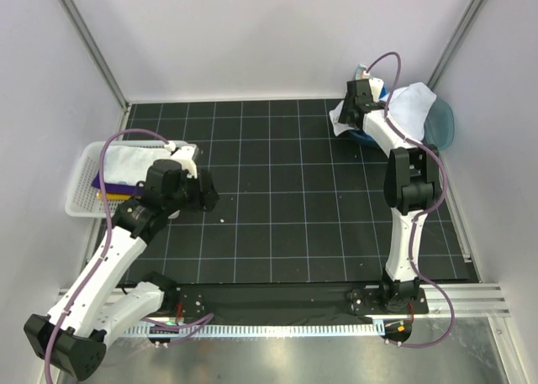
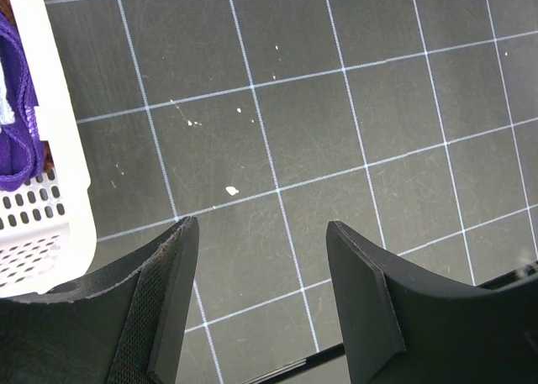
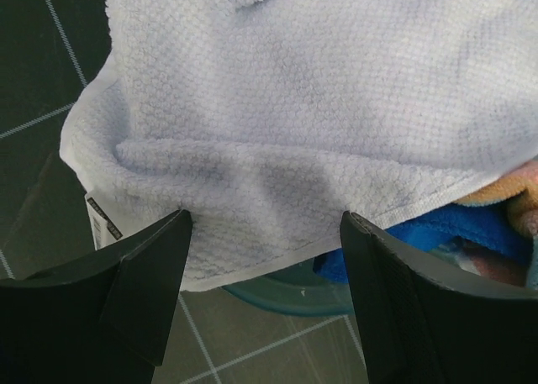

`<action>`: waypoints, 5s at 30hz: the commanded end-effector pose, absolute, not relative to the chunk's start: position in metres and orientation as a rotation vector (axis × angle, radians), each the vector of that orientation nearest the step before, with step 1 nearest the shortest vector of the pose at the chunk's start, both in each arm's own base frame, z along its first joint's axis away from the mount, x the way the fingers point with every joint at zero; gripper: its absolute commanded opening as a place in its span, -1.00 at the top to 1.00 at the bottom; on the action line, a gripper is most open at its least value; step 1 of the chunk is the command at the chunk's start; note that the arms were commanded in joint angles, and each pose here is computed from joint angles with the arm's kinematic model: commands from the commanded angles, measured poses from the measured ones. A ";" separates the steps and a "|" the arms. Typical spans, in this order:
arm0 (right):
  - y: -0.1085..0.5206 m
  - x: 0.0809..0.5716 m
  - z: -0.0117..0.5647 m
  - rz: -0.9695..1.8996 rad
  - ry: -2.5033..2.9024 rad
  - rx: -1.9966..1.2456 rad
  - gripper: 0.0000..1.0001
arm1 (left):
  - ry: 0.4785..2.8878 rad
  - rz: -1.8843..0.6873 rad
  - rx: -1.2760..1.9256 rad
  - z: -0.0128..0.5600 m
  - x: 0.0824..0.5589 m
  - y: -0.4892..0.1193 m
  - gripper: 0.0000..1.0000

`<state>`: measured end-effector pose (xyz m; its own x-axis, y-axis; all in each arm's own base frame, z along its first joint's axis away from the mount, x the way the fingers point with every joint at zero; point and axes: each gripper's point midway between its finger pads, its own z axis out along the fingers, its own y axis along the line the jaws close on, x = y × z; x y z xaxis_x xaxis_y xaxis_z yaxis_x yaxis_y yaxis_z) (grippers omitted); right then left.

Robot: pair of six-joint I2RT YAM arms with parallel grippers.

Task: Fold and stack the towels
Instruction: Grab crumpled towel, then move the towel to the center of the board, then flatten out the crumpled towel

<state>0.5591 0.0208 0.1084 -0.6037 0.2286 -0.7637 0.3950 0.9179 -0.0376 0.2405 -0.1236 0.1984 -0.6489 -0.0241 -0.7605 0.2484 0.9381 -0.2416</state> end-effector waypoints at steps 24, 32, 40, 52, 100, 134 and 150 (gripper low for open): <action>0.015 0.576 0.134 -0.019 2.081 0.690 0.52 | 2.232 -0.448 0.210 0.203 0.242 -0.133 -0.27; 0.014 0.561 0.148 0.016 2.050 0.722 0.20 | 2.235 -0.455 0.217 0.202 0.242 -0.134 -0.27; 0.015 0.539 0.147 0.069 1.999 0.775 -0.09 | 2.240 -0.462 0.225 0.201 0.241 -0.135 -0.27; 0.026 0.553 0.126 0.176 1.961 0.837 -0.01 | 2.243 -0.463 0.227 0.200 0.241 -0.136 -0.26; 0.139 0.509 0.533 0.575 1.453 0.196 0.98 | 2.179 -0.290 0.130 0.214 0.247 -0.104 -0.27; 0.304 0.036 0.051 0.920 2.368 -0.224 0.92 | 2.305 -0.518 -0.056 0.158 0.284 -0.187 -0.25; 0.252 0.199 0.082 0.444 2.319 -0.062 0.84 | 2.417 -0.521 -0.064 0.092 0.233 -0.183 -0.22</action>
